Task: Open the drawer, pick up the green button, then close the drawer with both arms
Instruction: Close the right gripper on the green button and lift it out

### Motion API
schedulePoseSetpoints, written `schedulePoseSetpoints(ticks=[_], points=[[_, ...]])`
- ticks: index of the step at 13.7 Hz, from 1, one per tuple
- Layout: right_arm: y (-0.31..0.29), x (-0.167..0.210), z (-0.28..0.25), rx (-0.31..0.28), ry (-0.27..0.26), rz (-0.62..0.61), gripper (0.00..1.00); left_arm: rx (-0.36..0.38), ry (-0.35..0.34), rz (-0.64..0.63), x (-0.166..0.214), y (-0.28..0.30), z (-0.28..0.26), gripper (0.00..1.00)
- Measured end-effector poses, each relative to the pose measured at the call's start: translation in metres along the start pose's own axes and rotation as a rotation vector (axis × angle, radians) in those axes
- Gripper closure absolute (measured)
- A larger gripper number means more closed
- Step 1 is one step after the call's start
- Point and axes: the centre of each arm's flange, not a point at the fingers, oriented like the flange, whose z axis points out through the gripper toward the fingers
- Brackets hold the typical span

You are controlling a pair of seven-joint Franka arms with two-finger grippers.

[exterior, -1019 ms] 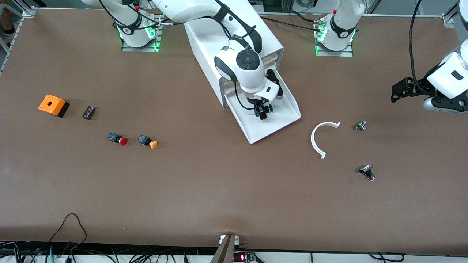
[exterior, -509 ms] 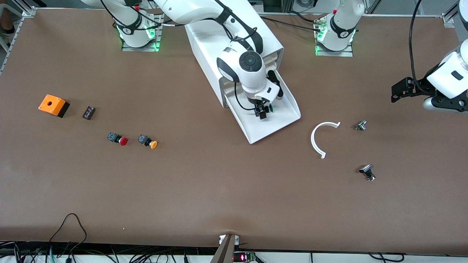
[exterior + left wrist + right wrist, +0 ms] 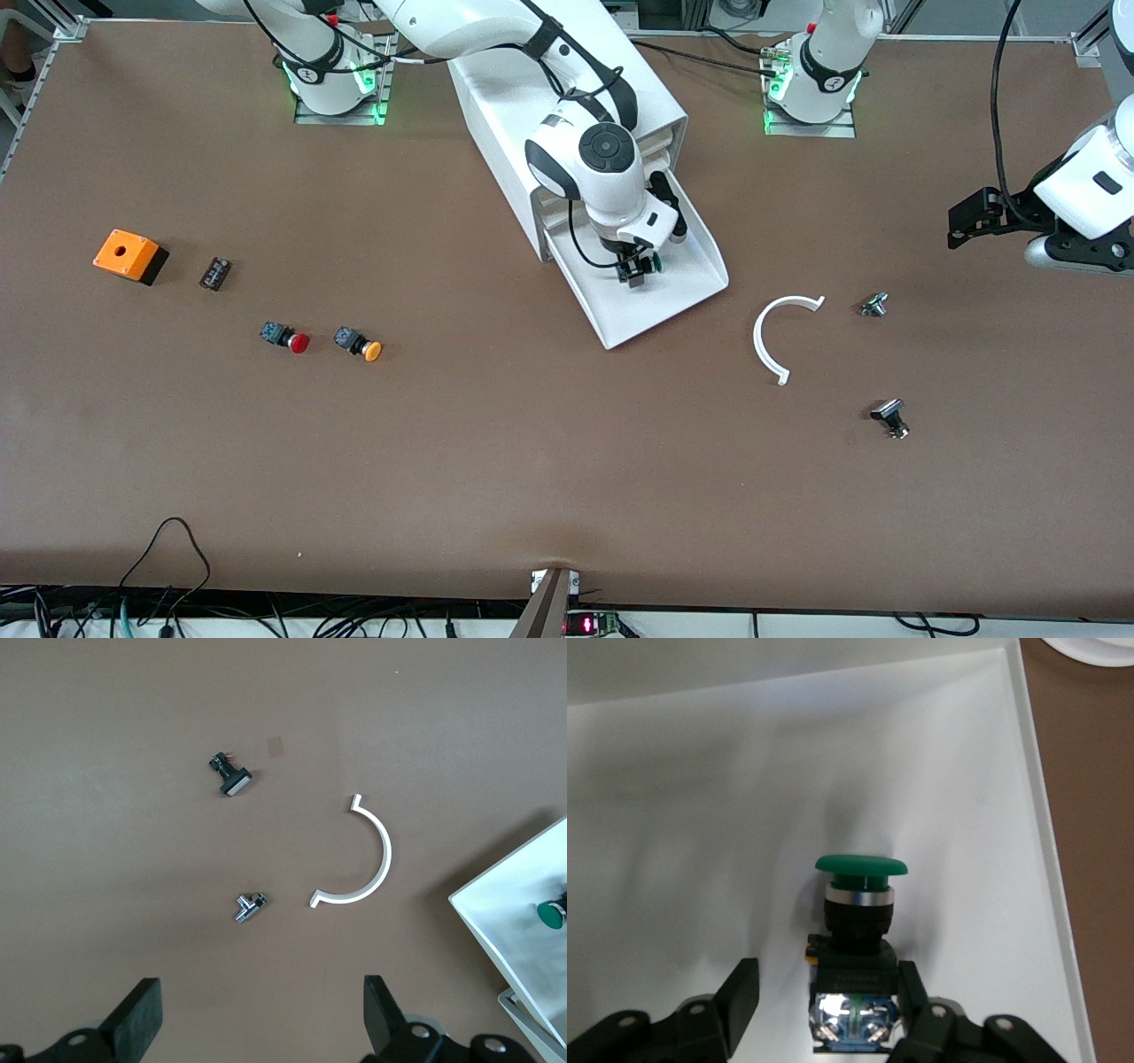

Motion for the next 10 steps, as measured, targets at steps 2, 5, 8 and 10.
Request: schedulePoseSetpoints(ticks=[2,5,8,10], points=[[0.001,0.0,-0.002,-0.011,0.0,-0.003,0.36,0.0,0.0,0.0,0.0,0.0,0.0,0.0],[0.005,-0.002,-0.003,-0.028,-0.012,-0.006,0.53,0.0,0.0,0.001,0.0,0.0,0.0,0.0],[0.01,-0.005,-0.007,-0.043,-0.016,0.011,0.59,0.0,0.0,0.001,0.0,0.001,0.0,0.0],[0.017,-0.003,-0.018,-0.065,-0.006,0.028,0.59,0.0,0.0,0.001,0.0,0.001,0.0,0.0]])
